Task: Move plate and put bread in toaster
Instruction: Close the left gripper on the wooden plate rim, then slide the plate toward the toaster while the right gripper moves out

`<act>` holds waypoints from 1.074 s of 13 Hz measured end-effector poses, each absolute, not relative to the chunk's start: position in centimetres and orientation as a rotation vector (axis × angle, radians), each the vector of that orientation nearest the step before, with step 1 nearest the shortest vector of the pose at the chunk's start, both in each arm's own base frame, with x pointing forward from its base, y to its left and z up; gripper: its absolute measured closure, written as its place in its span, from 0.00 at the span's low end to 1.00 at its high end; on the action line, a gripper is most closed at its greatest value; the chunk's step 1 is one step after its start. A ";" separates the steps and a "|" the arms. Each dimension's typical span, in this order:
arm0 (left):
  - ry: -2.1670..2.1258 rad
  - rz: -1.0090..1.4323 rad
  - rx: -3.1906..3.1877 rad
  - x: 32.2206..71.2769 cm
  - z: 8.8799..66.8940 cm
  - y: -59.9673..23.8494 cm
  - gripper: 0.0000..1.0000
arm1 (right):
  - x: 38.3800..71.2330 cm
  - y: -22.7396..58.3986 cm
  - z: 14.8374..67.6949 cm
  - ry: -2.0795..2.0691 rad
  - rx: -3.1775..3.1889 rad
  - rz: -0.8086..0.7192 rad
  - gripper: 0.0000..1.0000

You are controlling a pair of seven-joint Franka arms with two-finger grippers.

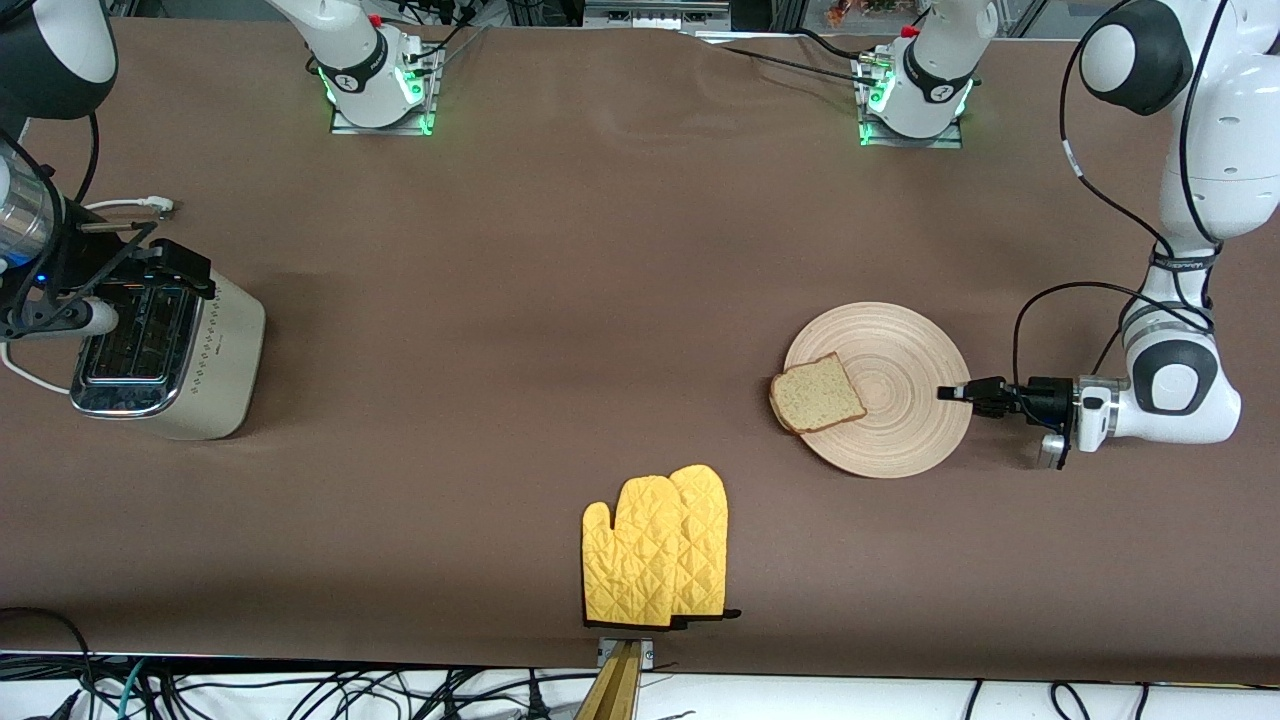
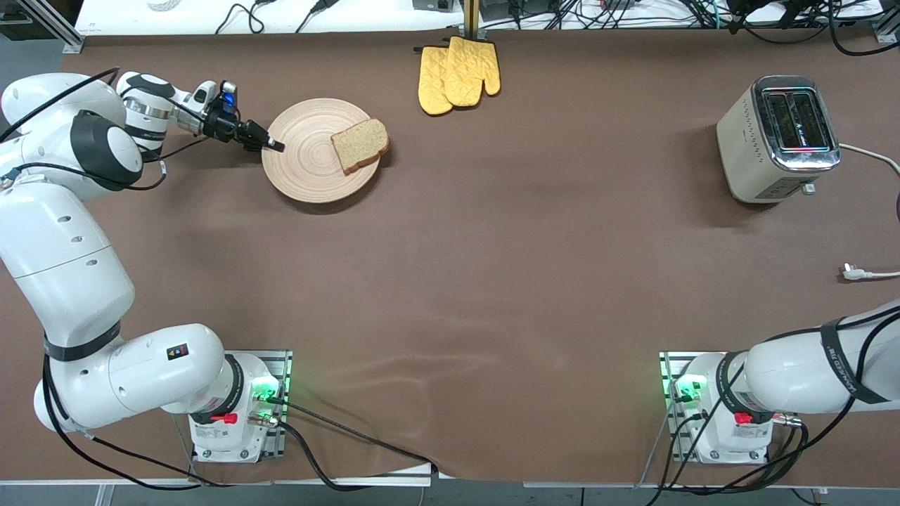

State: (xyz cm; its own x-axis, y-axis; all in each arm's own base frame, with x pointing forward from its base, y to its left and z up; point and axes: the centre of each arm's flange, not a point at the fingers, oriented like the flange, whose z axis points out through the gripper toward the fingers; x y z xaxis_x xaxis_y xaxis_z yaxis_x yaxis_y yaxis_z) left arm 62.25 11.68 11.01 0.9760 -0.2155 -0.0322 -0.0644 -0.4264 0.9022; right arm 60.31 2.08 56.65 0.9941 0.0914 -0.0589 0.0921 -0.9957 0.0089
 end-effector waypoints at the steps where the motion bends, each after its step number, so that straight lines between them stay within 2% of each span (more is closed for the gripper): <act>1: -0.205 -0.195 1.980 62.4 11.2 10.3 0.91 | 60.3 2.2 56.6 0.146 3.125 -0.092 0.00; 7: -0.246 -0.237 1.940 64.0 13.0 -3.6 0.91 | 60.8 2.3 55.3 0.148 3.123 -0.127 0.00; 14: -0.222 -0.200 1.939 60.5 12.9 -17.3 0.91 | 61.7 2.7 52.2 0.157 3.122 -0.208 0.00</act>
